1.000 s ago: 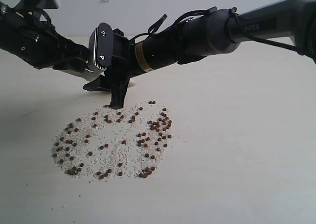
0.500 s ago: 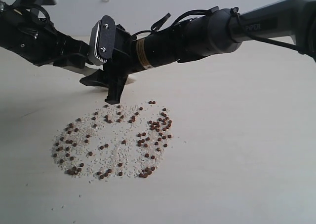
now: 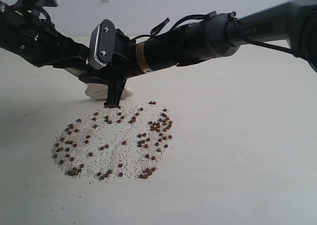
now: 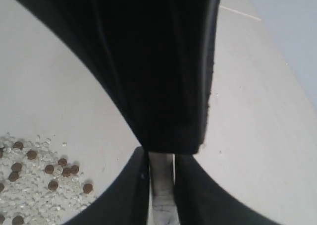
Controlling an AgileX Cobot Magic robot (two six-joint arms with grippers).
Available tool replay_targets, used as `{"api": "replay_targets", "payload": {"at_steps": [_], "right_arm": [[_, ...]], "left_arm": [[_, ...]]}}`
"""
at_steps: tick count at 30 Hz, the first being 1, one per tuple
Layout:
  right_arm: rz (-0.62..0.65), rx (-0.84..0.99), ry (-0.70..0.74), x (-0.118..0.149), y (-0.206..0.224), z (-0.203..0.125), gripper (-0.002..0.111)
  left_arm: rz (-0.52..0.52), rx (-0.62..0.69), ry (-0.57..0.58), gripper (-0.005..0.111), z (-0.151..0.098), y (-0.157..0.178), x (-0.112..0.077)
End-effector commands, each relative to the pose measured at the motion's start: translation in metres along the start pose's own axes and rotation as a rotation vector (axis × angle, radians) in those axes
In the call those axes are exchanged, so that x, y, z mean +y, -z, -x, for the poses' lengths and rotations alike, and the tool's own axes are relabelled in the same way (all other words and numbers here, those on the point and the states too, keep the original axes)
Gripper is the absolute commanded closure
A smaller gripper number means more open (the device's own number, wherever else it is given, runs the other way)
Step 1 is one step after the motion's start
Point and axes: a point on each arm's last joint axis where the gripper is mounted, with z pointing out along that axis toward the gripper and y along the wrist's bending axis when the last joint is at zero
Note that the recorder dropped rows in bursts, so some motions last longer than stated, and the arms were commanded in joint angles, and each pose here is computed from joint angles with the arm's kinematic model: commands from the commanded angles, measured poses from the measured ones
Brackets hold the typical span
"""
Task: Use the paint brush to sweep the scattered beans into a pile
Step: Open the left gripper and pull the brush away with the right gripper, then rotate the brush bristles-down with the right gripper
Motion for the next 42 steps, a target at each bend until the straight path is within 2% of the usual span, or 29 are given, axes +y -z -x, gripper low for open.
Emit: {"api": "replay_targets", "payload": {"at_steps": [1,5,12,14,20,22,25,27,29,31,32,37,40,42], "right_arm": [[-0.002,-0.036,0.072,-0.001,0.000,0.008,0.108],[-0.004,-0.034,0.123,-0.001,0.000,0.008,0.108],[-0.019,-0.020,0.174,-0.002,0.000,0.007,0.108],[-0.022,-0.017,0.198,-0.003,0.000,0.007,0.108],[-0.036,-0.003,0.256,-0.005,0.001,0.008,0.108],[-0.048,-0.011,0.309,-0.007,0.005,0.014,0.108],[-0.108,-0.048,0.343,-0.015,0.014,0.031,0.108],[-0.134,-0.068,0.353,-0.019,0.022,0.045,0.108],[-0.156,-0.089,0.343,-0.023,0.032,0.061,0.108],[-0.174,-0.116,0.280,-0.027,0.043,0.077,0.108],[-0.178,-0.127,0.249,-0.028,0.049,0.084,0.108],[-0.121,-0.108,0.079,-0.026,0.072,0.110,0.108],[-0.088,-0.055,0.041,-0.023,0.085,0.120,0.108],[-0.093,-0.068,-0.032,-0.022,0.091,0.127,0.108]], "left_arm": [[0.000,-0.030,0.002,0.103,0.003,-0.001,-0.001],[0.017,-0.069,0.002,0.083,0.007,-0.001,0.001],[0.076,-0.167,-0.054,0.034,0.020,0.008,0.005],[0.099,-0.225,-0.079,0.028,0.025,0.020,0.004],[0.154,-0.354,-0.170,0.027,0.033,0.065,-0.001],[0.169,-0.388,-0.168,0.029,0.030,0.079,0.000],[0.202,-0.447,-0.156,0.042,0.020,0.099,0.004],[0.226,-0.490,-0.136,0.056,0.011,0.110,0.007],[0.248,-0.534,-0.111,0.077,0.001,0.116,0.010],[0.264,-0.548,-0.104,0.100,-0.011,0.119,0.011],[0.273,-0.556,-0.108,0.106,-0.015,0.120,0.012],[0.315,-0.631,-0.084,0.107,-0.046,0.122,0.013],[0.379,-0.787,-0.026,0.107,-0.072,0.131,0.016],[0.413,-0.893,0.039,0.107,-0.096,0.136,0.019]]}}
